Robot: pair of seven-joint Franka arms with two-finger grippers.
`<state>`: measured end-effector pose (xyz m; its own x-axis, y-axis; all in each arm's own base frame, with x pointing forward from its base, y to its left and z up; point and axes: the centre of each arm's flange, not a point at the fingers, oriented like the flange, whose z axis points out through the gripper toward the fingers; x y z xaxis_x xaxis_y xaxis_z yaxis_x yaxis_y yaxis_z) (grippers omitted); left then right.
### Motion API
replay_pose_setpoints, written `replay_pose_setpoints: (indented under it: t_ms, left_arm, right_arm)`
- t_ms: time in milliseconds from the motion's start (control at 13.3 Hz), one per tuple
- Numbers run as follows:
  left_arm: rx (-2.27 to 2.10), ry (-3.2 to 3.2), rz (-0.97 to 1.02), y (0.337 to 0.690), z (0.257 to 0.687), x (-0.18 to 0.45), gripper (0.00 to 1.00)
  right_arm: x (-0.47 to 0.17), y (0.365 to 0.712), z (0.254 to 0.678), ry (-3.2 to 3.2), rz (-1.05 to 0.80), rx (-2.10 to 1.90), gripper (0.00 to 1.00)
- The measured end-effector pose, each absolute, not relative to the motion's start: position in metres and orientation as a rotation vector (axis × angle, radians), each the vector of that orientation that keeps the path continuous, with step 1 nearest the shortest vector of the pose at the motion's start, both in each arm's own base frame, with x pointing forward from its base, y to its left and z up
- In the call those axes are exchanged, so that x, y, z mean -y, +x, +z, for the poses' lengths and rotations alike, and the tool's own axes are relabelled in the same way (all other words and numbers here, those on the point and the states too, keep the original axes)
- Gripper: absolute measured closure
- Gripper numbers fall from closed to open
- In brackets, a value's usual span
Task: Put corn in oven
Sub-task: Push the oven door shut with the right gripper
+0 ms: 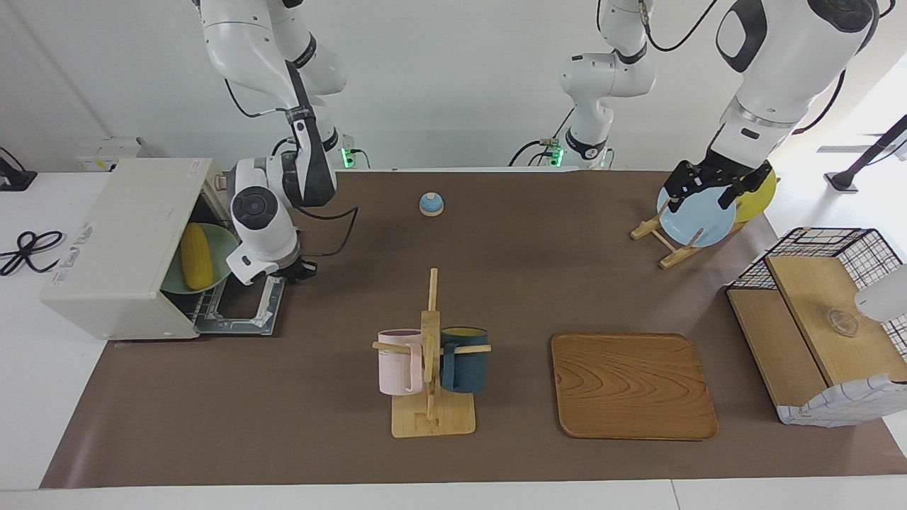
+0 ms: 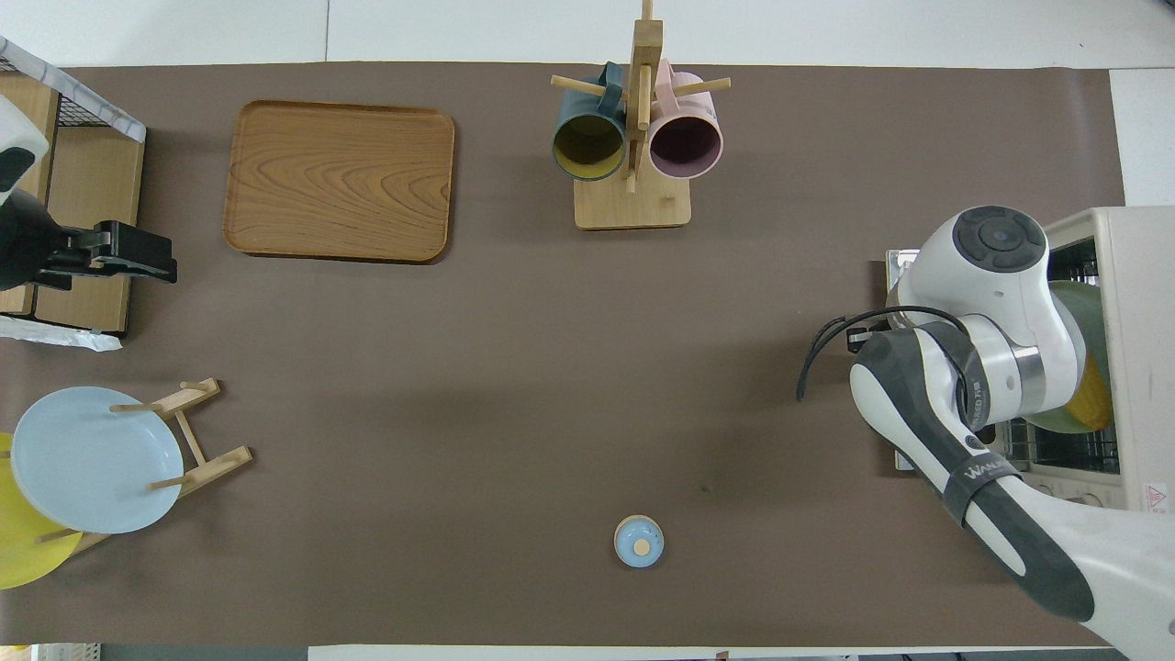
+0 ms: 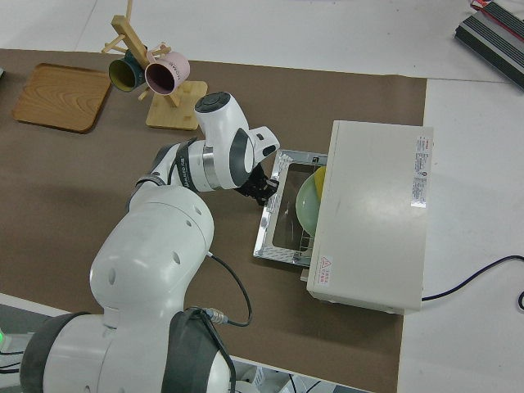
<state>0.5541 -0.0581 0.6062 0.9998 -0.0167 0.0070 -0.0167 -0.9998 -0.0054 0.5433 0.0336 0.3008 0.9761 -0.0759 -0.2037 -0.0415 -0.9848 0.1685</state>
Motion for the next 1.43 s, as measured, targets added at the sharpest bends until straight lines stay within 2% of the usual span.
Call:
replay_pose_setpoints:
  t_ms: [300, 526, 751, 901, 1277, 1427]
  left_arm:
    - [-0.026, -3.136, -0.011, 0.554, 0.606, 0.058, 0.00]
    - [-0.026, -3.136, -0.011, 0.554, 0.606, 0.058, 0.00]
    - [-0.026, -3.136, -0.011, 0.554, 0.606, 0.058, 0.00]
    - [-0.026, -3.136, -0.011, 0.554, 0.606, 0.058, 0.00]
    - [-0.026, -3.136, -0.011, 0.554, 0.606, 0.058, 0.00]
    - [-0.026, -3.136, -0.011, 0.554, 0.606, 0.058, 0.00]
  right_arm:
    - [-0.042, 0.546, 0.313, 2.906, -0.343, 0.024, 0.99]
    - [-0.039, 0.556, 0.357, 2.859, -0.421, -0.029, 0.99]
    - [-0.006, 0.556, 0.415, 2.858, -0.414, -0.109, 0.99]
    - [0.020, 0.552, 0.438, 2.861, -0.393, -0.129, 0.99]
    - [0.079, 0.544, 0.465, 2.875, -0.375, -0.181, 0.99]
    - [0.084, 0.539, 0.471, 2.877, -0.413, -0.164, 0.99]
